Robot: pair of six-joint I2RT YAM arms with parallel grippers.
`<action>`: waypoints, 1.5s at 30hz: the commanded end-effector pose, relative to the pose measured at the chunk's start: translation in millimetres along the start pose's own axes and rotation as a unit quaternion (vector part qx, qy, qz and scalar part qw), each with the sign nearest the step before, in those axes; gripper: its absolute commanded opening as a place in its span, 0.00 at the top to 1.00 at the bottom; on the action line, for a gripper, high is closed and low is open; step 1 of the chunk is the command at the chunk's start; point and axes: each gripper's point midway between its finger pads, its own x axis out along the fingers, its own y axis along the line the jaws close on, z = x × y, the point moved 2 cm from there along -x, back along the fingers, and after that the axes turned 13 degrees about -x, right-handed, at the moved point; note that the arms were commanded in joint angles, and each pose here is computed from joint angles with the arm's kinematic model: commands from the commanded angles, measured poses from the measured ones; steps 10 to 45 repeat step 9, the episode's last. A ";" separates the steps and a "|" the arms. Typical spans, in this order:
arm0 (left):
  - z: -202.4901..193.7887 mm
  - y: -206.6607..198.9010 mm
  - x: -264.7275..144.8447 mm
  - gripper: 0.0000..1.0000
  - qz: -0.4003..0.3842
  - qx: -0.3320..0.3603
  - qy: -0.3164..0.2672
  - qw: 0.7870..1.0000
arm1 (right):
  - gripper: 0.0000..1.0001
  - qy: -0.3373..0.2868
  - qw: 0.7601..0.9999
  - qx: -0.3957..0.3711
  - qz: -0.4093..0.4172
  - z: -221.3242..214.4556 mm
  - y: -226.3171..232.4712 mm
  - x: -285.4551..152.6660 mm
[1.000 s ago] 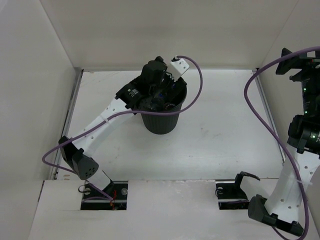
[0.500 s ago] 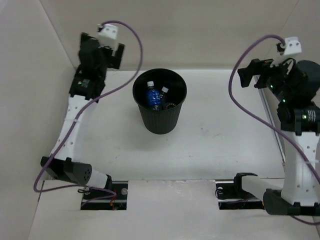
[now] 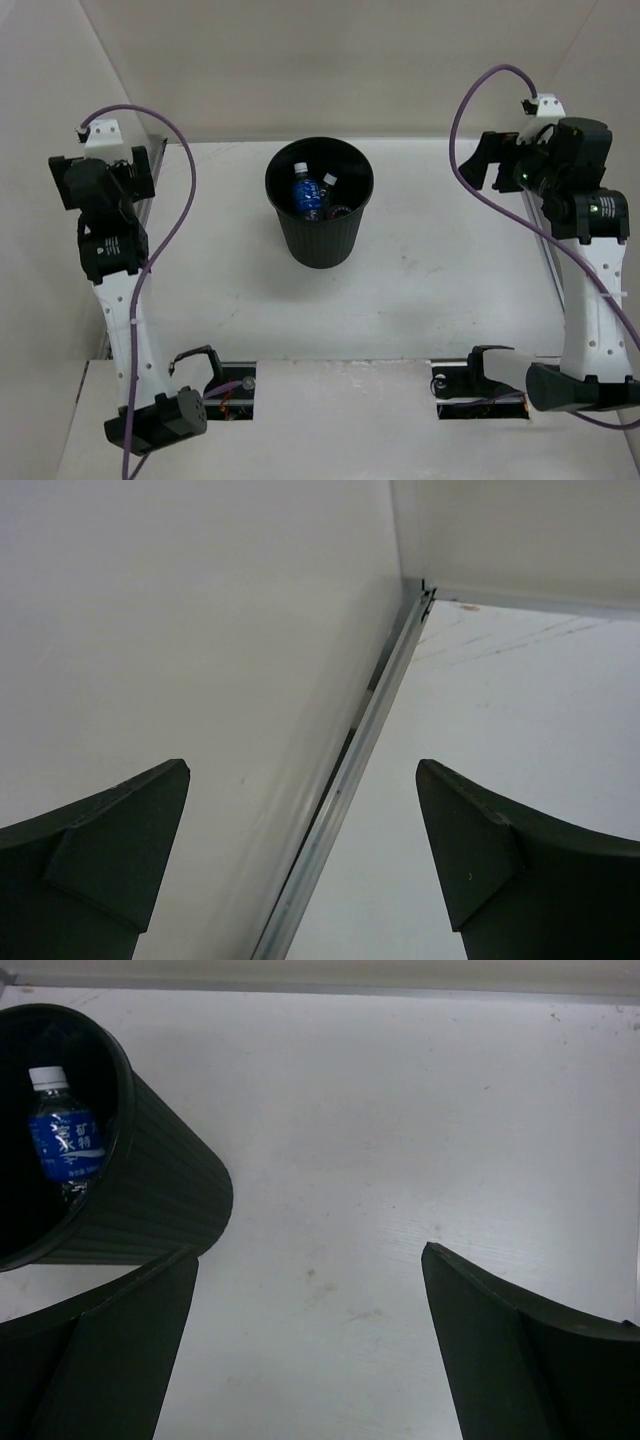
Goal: Put the plastic bottles in the bin
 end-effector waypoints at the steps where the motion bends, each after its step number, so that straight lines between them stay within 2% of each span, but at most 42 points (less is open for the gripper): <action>1: -0.3 7.9 -15.5 0.00 -0.009 -0.031 -0.014 0.999 | 0.00 -0.049 0.999 0.003 -0.004 16.7 3.5 -14.3; 9: -38.8 26.5 -25.1 0.00 0.007 -0.058 0.014 0.998 | 0.00 -0.043 0.999 -0.006 0.003 4.5 3.8 -14.4; 45: -38.8 26.5 -25.1 0.00 0.007 -0.058 0.014 0.998 | 0.00 -0.043 0.999 -0.006 0.003 4.5 3.8 -14.4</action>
